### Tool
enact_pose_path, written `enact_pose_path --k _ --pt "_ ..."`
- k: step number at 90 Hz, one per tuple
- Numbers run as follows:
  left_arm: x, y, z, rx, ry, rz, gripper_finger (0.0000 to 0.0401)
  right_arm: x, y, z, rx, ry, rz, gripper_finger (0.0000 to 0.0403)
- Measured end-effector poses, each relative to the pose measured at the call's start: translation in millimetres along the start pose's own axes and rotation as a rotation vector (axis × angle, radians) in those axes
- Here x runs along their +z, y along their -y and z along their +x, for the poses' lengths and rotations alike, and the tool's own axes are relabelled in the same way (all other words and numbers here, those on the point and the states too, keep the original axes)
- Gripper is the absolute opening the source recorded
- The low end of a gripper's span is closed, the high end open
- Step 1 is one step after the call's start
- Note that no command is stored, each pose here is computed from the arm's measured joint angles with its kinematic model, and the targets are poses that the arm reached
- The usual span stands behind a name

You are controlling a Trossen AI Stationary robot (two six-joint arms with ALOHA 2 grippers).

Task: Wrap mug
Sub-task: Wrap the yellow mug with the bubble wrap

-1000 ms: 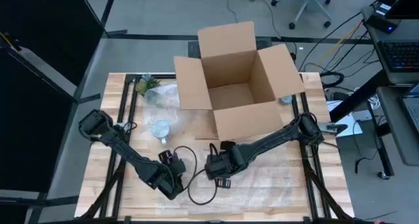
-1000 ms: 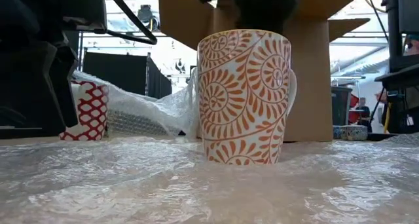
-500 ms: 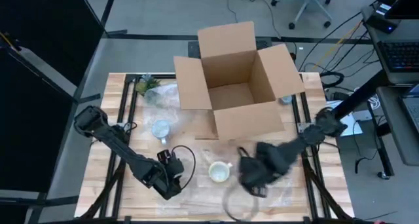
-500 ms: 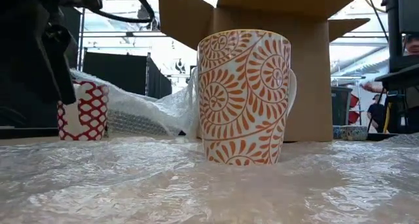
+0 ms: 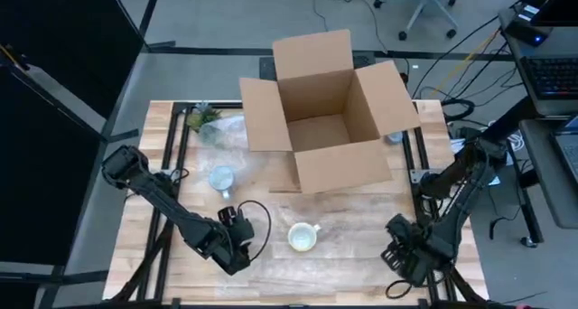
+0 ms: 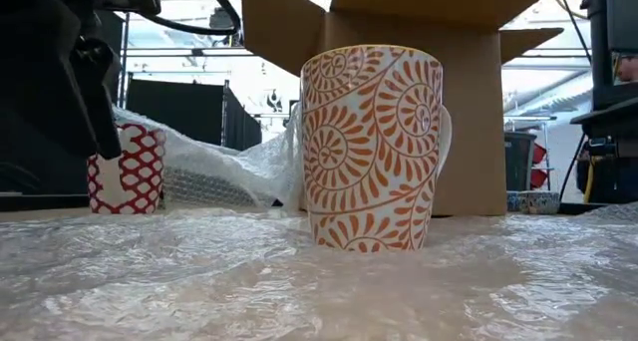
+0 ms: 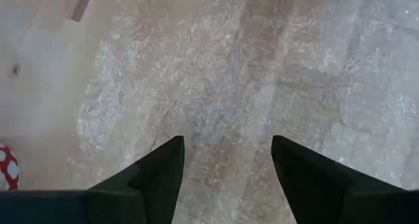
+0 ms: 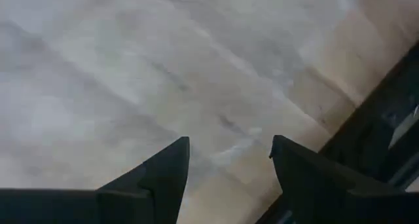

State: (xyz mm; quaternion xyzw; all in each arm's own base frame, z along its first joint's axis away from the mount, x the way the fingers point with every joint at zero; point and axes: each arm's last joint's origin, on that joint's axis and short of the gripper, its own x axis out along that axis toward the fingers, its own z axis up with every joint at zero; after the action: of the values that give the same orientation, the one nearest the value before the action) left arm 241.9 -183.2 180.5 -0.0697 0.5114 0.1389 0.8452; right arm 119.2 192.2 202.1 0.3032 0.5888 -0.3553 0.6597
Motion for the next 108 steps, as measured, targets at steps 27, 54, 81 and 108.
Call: enact_pose_path --k 27,54,81,108 --pt "3 1 1 -0.02 0.017 -0.017 0.0219 -5 31 60 0.053 -0.02 0.107 0.0203" --pt "9 -3 4 -0.01 0.019 -0.037 0.0219 -4 25 69 0.251 0.046 0.102 0.0123" --pt "15 -4 6 -0.023 0.041 -0.037 0.0219 -8 12 56 0.414 0.067 -0.005 0.0009" --pt "20 -3 7 -0.045 0.069 -0.041 0.0219 10 -14 -16 0.68 0.391 -0.221 0.0001"
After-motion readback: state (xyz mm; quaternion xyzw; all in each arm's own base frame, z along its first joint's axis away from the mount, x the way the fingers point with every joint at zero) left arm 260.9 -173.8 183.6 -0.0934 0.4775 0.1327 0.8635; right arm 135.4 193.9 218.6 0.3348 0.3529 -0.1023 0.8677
